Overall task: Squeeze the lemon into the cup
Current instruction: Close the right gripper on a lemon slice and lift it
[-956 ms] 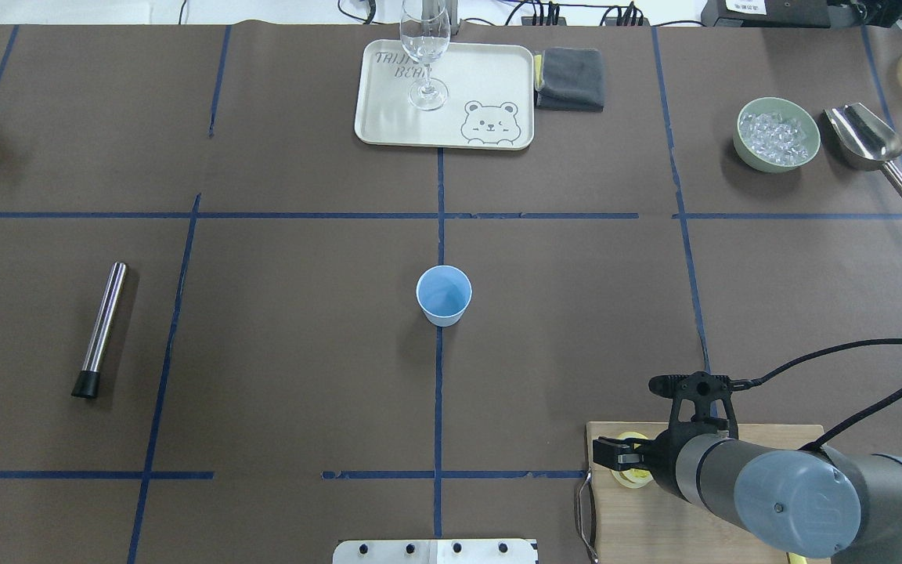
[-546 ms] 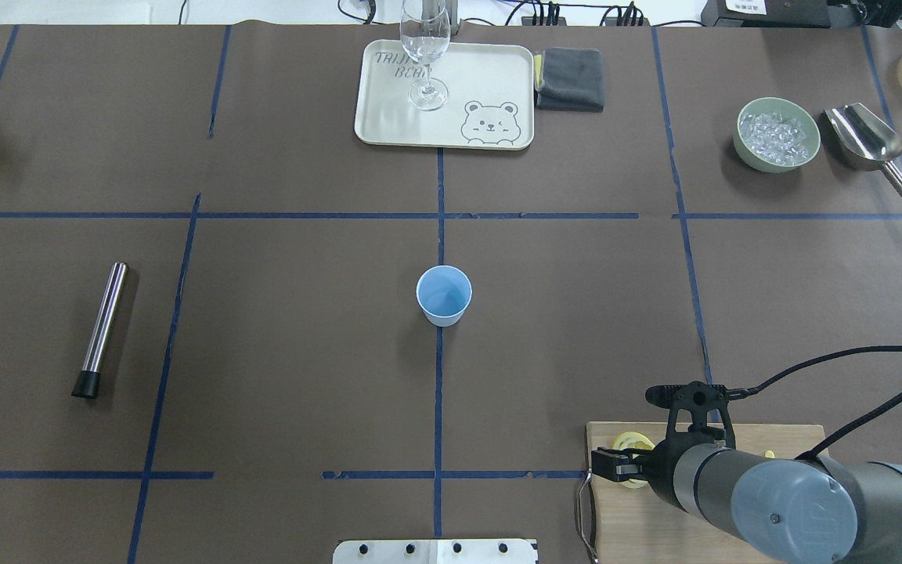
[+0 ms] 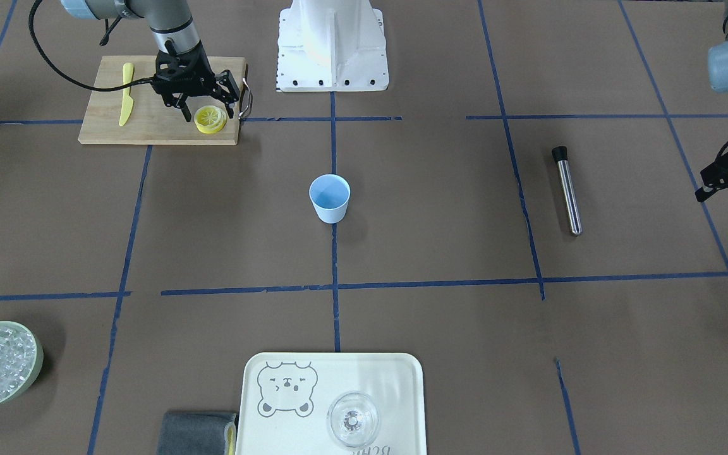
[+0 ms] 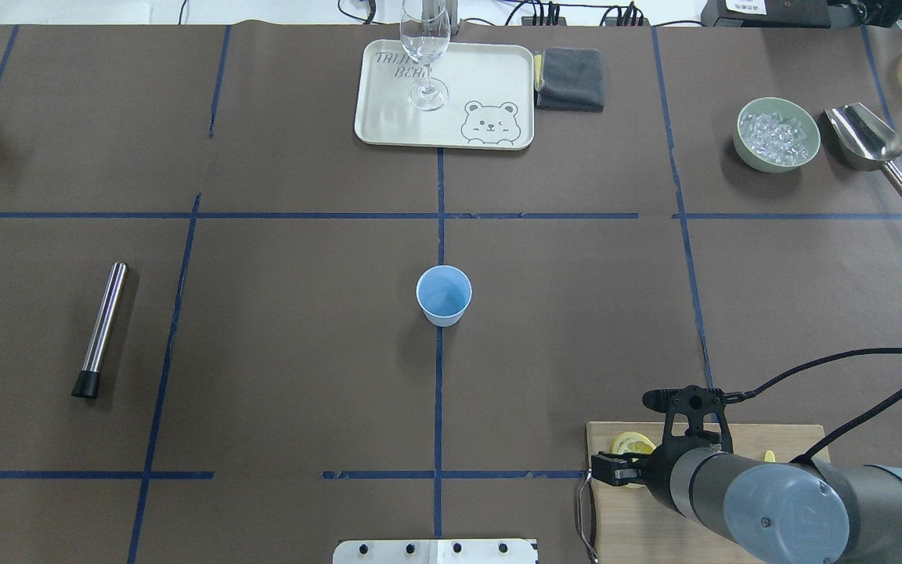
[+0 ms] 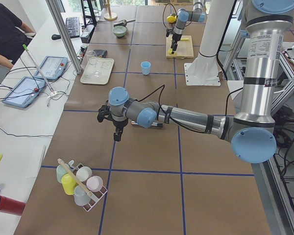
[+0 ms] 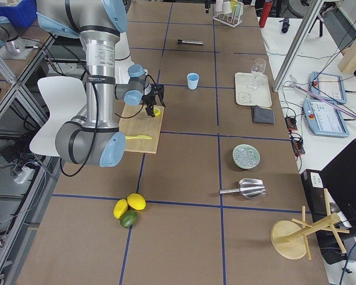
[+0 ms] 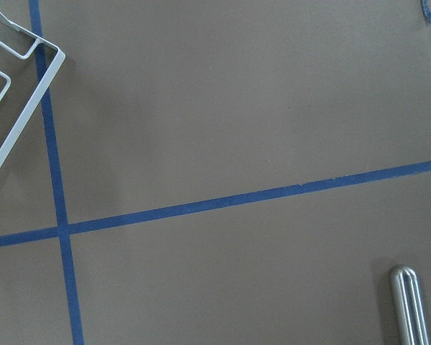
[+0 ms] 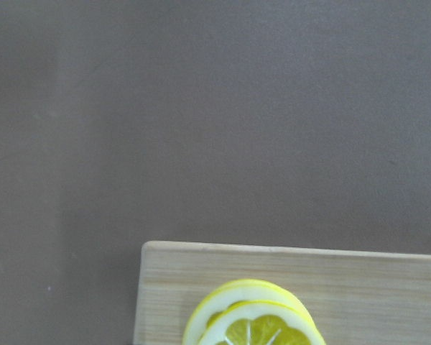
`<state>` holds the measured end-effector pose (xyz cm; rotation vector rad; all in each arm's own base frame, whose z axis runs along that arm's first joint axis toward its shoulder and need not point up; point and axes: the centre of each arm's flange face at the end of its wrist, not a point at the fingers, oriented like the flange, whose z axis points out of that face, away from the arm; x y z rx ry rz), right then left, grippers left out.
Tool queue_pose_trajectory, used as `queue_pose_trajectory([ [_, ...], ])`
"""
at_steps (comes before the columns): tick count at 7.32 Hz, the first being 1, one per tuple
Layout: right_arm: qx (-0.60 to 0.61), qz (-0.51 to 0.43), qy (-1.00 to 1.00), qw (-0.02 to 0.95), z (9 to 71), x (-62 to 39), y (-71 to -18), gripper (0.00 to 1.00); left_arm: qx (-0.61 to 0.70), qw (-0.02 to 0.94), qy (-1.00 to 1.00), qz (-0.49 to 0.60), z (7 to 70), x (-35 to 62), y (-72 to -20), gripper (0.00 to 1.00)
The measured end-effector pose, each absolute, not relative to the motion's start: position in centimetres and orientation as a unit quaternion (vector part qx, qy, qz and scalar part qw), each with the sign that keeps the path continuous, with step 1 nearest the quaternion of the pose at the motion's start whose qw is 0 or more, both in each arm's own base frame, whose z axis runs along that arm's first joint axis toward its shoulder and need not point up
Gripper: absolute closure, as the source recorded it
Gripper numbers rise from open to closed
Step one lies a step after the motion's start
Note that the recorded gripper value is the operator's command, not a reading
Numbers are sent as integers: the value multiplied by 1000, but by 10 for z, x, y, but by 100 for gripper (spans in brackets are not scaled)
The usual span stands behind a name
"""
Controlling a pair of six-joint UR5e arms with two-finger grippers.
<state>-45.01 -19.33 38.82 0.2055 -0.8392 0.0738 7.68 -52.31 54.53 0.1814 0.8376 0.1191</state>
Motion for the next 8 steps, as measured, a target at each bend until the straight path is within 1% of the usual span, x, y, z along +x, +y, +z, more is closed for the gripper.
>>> queue_pose_trajectory([
  [4,98,35,-403,909,391,-451,-193,0,87,908,406,57,546,76,-523,0],
  [5,98,35,-403,909,391,-451,-193,2,87,908,406,57,546,76,-523,0],
  [8,96,34,-402,910,392,-450,-193,21,87,908,406,58,547,76,-523,0],
])
